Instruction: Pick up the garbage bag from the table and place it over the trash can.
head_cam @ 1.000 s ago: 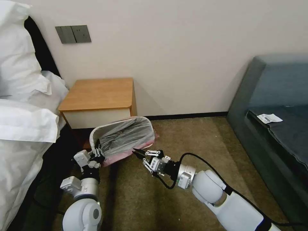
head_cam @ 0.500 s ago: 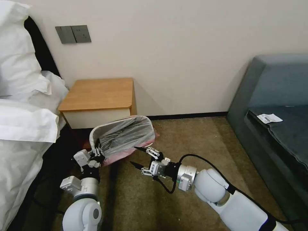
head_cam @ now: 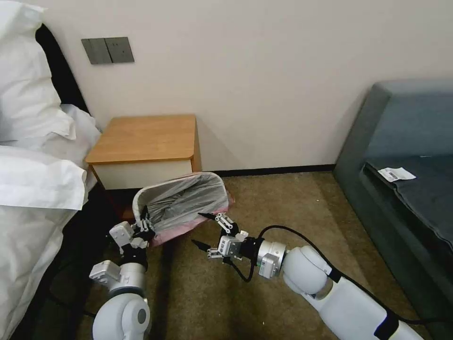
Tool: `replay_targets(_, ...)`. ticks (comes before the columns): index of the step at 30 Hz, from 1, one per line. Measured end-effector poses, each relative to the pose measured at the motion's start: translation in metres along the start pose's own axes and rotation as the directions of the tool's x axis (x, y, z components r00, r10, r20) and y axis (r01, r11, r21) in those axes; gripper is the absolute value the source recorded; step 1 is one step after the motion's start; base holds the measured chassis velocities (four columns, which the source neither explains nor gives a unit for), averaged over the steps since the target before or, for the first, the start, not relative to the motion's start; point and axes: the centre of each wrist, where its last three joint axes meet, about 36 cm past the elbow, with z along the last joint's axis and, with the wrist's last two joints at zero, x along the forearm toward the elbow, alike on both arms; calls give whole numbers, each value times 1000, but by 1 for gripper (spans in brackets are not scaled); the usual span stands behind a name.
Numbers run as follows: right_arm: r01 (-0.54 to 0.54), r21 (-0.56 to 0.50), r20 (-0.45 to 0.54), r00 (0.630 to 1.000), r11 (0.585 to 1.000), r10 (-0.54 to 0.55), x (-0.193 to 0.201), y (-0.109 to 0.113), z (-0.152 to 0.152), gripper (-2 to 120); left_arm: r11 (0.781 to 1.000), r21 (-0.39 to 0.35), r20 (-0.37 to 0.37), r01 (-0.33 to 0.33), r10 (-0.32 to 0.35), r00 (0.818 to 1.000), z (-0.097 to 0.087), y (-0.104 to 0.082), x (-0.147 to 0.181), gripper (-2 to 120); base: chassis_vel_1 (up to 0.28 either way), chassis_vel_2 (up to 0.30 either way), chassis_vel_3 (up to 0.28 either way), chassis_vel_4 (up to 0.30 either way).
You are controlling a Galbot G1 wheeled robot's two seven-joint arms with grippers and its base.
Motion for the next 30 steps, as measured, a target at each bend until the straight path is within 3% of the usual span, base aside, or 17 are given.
replay_targets(2, -1, -2, 0, 1000, 1000, 1, 0, 0, 1, 56, 1000, 0, 0, -1, 1, 1000, 0, 0, 0, 7, 0, 0, 0, 0)
replay_targets(4, -3, -4, -1, 1000, 1000, 3, 1, 1, 3, 41, 1000, -2, -3, -1, 1, 1000, 1, -1, 1, 7, 0, 0, 0, 0)
replay_targets(6, -4, -4, -1, 1000, 1000, 4, 1, 1, 3, 38, 1000, -3, -3, -1, 1, 1000, 1, 0, 2, 7, 0, 0, 0, 0)
replay_targets(8, -6, -8, -1, 1000, 1000, 6, 2, 3, 4, 26, 1000, -5, -3, 1, -1, 1000, 0, 0, 5, 7, 0, 0, 0, 0)
replay_targets(10, -7, -9, -1, 1000, 1000, 6, 2, 3, 4, 25, 1000, -5, -2, 0, 0, 1000, 0, 0, 6, 7, 0, 0, 0, 0)
replay_targets(16, -15, -11, 6, 1000, 1000, 15, 2, 3, 2, 0, 1000, -11, -1, -2, 2, 1000, -1, -1, 8, 7, 0, 0, 0, 0)
replay_targets(30, -13, -7, 19, 1000, 1000, 13, 9, 4, -2, 0, 1000, 8, 17, 1, -1, 1000, -9, -1, 8, 7, 0, 0, 0, 0)
